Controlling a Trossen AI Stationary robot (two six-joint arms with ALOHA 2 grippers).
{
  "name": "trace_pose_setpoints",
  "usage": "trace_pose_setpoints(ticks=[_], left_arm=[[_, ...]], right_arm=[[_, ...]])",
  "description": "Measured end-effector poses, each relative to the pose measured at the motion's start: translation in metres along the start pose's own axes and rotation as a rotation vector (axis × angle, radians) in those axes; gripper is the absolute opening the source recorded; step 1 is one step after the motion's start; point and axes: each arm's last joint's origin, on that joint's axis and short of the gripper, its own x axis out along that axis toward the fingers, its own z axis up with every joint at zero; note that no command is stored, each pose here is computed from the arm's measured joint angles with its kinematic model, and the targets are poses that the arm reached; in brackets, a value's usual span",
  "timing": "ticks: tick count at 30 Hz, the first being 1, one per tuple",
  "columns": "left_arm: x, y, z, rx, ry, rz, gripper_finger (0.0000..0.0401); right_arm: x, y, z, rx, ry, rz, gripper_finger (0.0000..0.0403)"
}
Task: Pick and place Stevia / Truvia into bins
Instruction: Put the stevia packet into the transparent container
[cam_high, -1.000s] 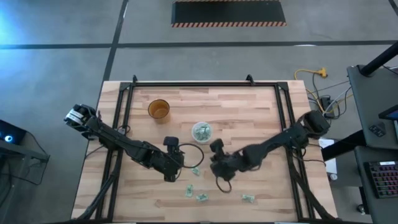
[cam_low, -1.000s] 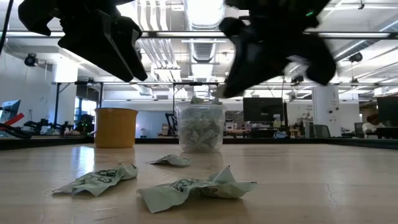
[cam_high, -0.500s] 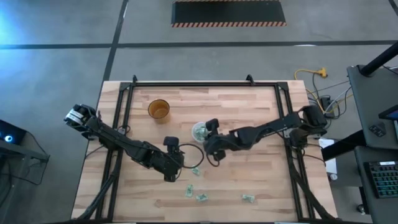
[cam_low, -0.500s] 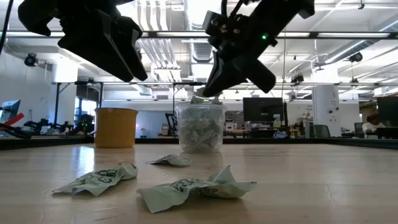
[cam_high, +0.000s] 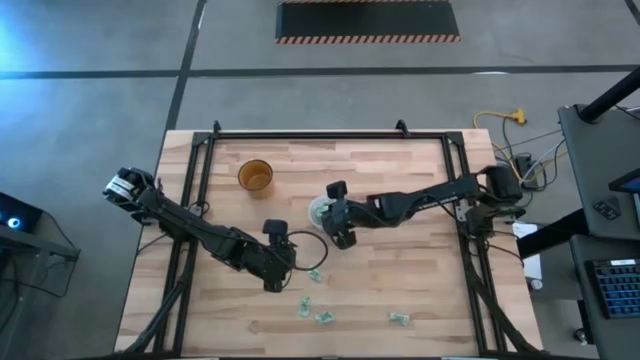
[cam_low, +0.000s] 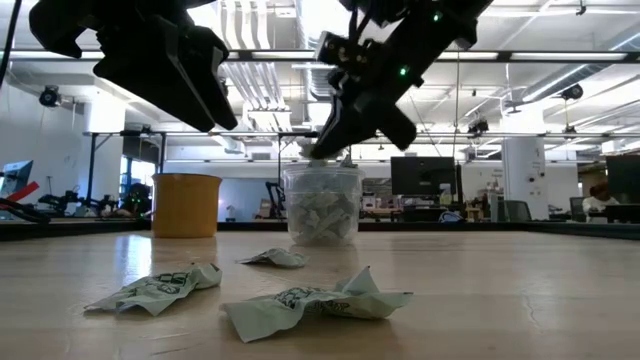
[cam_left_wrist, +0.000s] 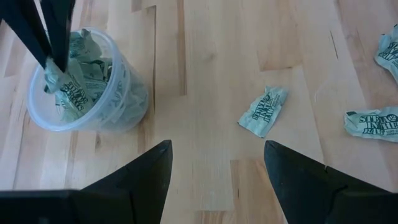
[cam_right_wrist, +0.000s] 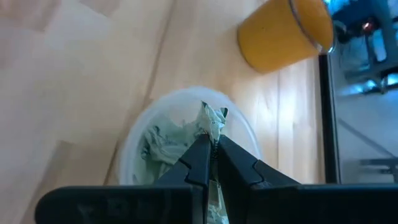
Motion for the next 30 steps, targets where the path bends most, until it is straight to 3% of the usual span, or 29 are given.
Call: trace_pose_setpoints(ticks=[5, 13, 25, 30], left_arm=[[0.0, 0.0, 0.0, 0.0, 0.001, 0.0, 0.0238], [0.0, 0.0, -0.001, 0.001, 0.003, 0.001, 0.0238], [0.0, 0.0, -0.001, 0.001, 0.003, 0.001, 0.0238], [0.0, 0.0, -0.001, 0.001, 0.003, 0.001, 0.0238]], right_arm=[[0.011, -0.006, -0.009, 0.051, 0.04, 0.003, 0.0018], [0.016, -0.005, -0.013, 0.081, 0.019, 0.123, 0.0018], [0.017, -0.007, -0.016, 0.106, 0.026, 0.157, 0.0018], [0.017, -0.007, -0.017, 0.099, 0.025, 0.157, 0.0047]])
